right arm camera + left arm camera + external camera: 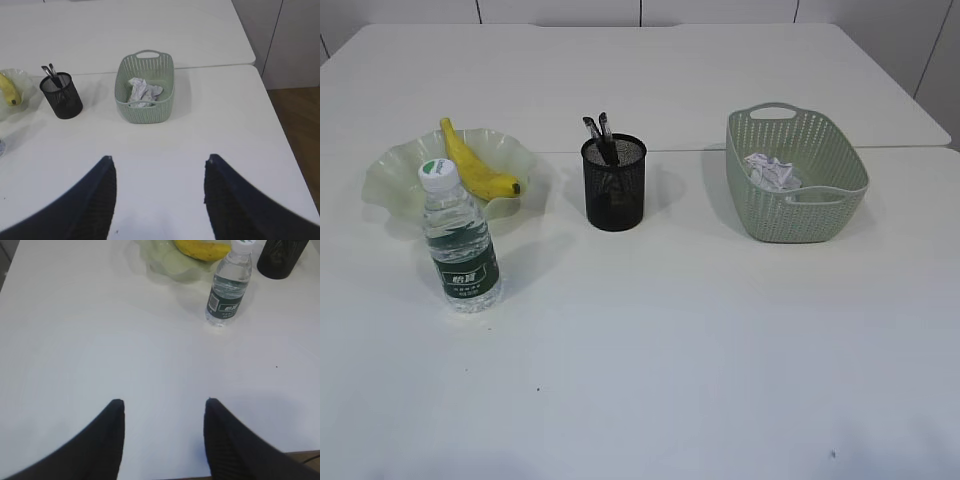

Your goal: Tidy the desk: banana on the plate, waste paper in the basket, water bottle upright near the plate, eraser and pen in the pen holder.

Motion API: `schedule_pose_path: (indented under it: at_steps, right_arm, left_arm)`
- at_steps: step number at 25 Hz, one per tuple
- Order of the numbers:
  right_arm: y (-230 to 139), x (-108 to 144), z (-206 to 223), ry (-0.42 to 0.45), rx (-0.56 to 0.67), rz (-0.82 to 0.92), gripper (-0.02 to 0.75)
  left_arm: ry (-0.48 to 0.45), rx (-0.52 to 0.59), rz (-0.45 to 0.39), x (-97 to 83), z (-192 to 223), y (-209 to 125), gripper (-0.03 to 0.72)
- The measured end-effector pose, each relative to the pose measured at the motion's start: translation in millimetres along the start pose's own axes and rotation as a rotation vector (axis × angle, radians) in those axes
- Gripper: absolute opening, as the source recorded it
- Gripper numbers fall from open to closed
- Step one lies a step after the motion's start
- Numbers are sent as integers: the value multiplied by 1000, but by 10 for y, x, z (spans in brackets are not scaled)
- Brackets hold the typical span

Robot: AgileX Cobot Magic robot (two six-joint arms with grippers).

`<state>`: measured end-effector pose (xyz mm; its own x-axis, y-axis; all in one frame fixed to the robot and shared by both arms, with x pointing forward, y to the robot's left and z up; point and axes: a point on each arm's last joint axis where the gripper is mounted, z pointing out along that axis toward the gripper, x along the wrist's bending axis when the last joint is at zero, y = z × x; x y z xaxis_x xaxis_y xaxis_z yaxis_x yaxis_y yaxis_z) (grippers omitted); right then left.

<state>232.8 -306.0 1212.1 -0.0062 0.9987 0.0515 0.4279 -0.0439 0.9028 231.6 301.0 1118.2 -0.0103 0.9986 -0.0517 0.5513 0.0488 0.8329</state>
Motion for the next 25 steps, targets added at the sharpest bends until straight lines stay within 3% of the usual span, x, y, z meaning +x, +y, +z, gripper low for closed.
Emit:
schedule_pose_path:
  at_steps: [10,16,22,25]
  right_arm:
    - [-702,-71,-150,11,-64,6,424]
    - [-1131,-101,-51,13,-62,2,424]
    - [-1385,-98,322,-1,84,-22,424]
    - [-1462,-91,462,0,117,-27,424]
  left_arm:
    - [26,-194,9,50,-349,-326,360]
    - [26,-163,9,51,-267,-357,360]
    - [31,-33,10,61,72,-515,360]
    - [27,-18,9,58,168,-548,360]
